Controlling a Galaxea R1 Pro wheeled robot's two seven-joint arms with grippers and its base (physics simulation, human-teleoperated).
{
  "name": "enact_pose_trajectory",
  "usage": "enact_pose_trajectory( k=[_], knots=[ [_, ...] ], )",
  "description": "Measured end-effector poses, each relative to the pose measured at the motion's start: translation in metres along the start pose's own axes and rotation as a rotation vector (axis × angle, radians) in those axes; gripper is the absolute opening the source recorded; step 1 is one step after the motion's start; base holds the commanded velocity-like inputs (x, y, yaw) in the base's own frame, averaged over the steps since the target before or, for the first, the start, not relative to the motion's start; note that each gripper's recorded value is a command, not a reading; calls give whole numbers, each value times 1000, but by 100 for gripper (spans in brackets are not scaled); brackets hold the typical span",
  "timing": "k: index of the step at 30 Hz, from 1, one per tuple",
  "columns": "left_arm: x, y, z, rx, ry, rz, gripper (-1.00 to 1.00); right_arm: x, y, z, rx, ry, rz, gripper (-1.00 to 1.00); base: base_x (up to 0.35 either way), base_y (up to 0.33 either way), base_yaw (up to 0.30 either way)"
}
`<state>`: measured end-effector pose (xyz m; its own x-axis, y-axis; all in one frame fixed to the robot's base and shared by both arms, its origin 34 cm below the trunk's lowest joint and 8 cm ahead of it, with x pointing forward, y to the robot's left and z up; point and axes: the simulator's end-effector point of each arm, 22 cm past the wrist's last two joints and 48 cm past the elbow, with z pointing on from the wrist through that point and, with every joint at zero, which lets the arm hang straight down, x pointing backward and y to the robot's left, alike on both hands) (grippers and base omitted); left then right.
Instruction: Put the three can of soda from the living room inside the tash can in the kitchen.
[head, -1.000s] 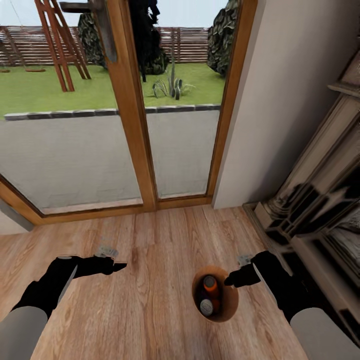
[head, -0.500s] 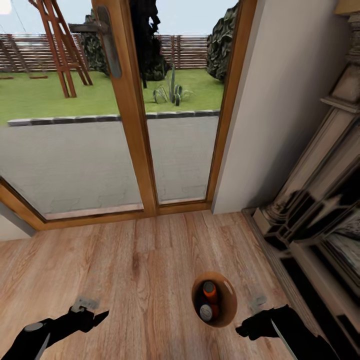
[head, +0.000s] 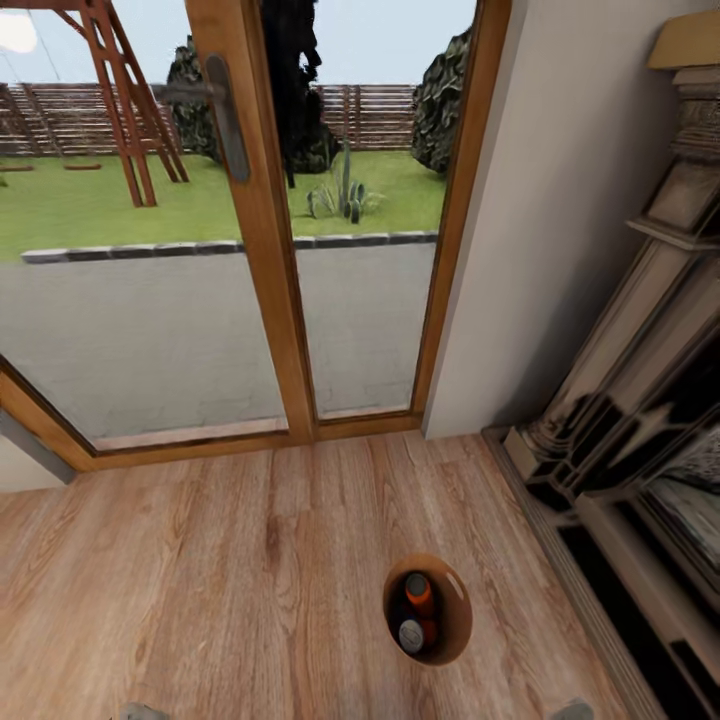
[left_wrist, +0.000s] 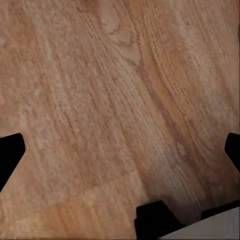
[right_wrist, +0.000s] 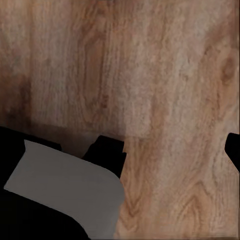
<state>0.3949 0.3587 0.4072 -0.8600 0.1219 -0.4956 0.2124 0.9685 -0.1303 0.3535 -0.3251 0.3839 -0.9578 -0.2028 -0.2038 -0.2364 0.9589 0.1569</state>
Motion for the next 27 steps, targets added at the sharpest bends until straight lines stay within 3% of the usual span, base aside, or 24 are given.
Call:
enact_pose_trajectory(
  k=[5, 7, 12, 17, 27],
  knots=[
    [0, -3, -11, -15, -34, 17, 100, 27, -10, -7, 66, -2, 19, 100, 0, 0, 0],
    [-2, -4, -16, -19, -58, 31, 100, 31, -12, -11, 85, -42, 9, 100, 0, 0, 0],
    [-5, -9, -27, -22, -87, 41, 100, 27, -11, -22, 99, -106, -6, 100, 0, 0, 0],
    [-8, -15, -43, -19, -138, 67, 100, 22, -9, -32, 104, -130, -9, 100, 0, 0, 0],
    [19, -34, -75, -3, -123, 61, 100, 33, -14, -53, 133, -116, 44, 100, 0, 0, 0]
  ],
)
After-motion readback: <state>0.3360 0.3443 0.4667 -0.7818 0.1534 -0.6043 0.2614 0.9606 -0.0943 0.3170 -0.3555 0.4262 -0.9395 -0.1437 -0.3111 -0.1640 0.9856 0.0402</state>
